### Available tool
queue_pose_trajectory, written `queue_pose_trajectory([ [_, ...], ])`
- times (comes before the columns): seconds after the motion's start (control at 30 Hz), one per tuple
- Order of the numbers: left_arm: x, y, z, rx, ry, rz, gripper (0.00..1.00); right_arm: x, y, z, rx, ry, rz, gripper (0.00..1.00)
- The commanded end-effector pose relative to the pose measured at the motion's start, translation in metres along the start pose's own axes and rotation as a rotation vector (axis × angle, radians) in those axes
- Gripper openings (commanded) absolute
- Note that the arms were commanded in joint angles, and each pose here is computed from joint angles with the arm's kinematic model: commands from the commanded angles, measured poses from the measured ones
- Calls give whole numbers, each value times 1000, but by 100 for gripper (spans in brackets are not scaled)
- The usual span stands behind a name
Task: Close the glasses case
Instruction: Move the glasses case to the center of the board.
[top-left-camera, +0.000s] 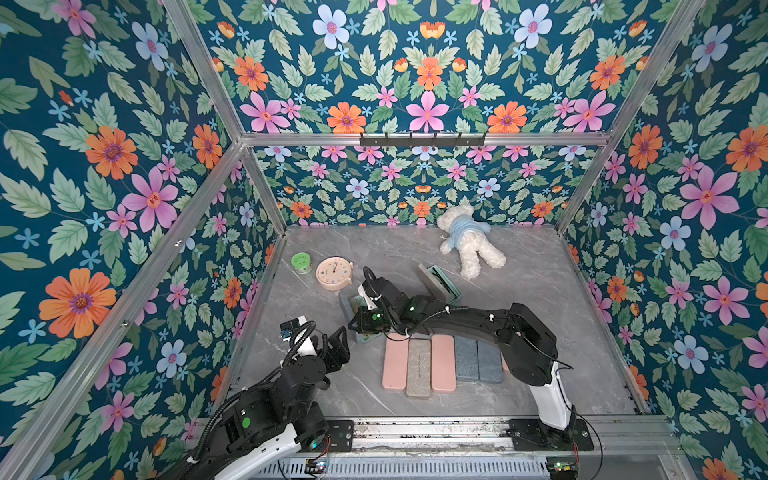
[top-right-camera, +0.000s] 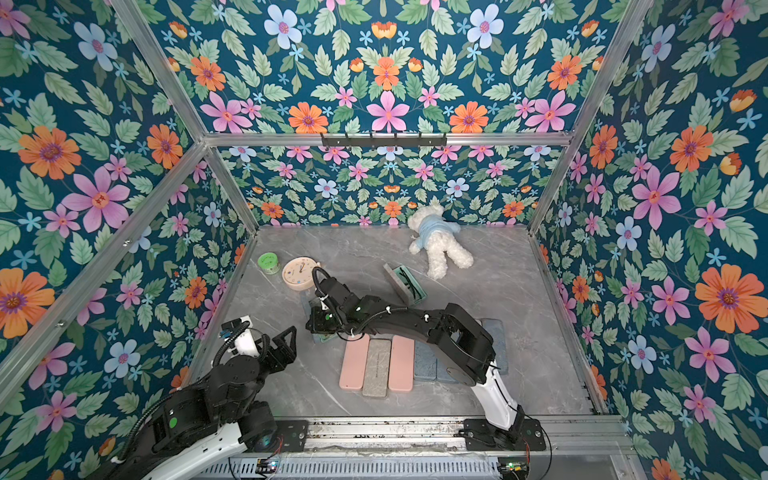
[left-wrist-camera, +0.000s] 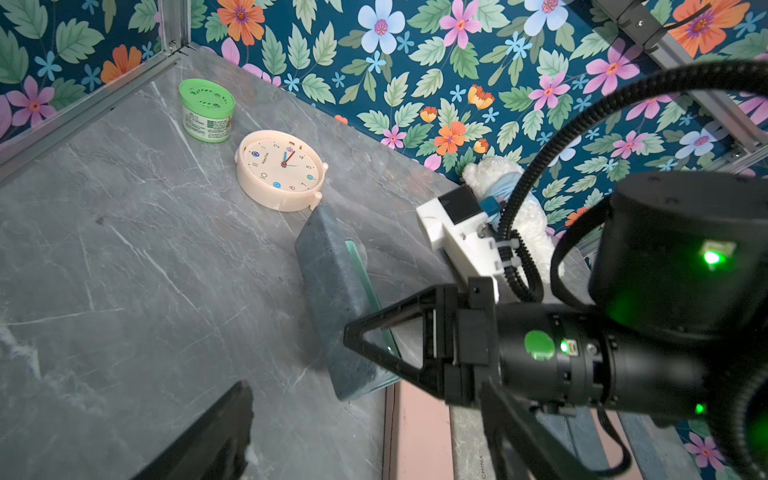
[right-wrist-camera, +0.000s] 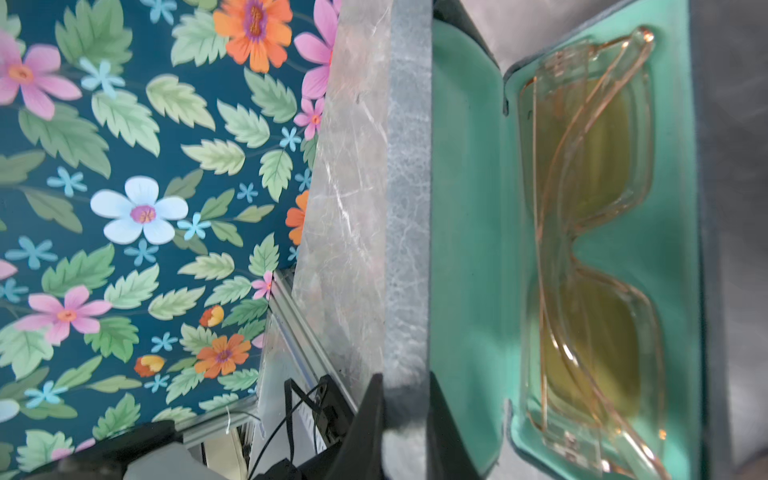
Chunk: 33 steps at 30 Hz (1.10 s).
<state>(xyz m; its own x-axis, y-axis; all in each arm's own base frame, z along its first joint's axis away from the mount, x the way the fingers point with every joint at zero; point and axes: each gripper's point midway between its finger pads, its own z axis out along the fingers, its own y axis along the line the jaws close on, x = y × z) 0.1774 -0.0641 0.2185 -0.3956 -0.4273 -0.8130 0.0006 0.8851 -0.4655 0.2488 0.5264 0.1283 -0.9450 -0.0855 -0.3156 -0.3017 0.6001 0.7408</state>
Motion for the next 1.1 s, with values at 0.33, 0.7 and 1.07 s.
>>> queue_pose_trajectory([
  [0.33, -10, 15, -6, -47, -53, -48, 87, 32, 26, 15, -117, -163, 94, 0],
  [0.7, -12, 17, -7, -47, -66, -60, 87, 64, 28, 17, -105, -256, 136, 0],
  [1.07, -10, 16, -7, -38, -56, -62, 87, 85, 16, 5, -99, -393, 215, 0],
])
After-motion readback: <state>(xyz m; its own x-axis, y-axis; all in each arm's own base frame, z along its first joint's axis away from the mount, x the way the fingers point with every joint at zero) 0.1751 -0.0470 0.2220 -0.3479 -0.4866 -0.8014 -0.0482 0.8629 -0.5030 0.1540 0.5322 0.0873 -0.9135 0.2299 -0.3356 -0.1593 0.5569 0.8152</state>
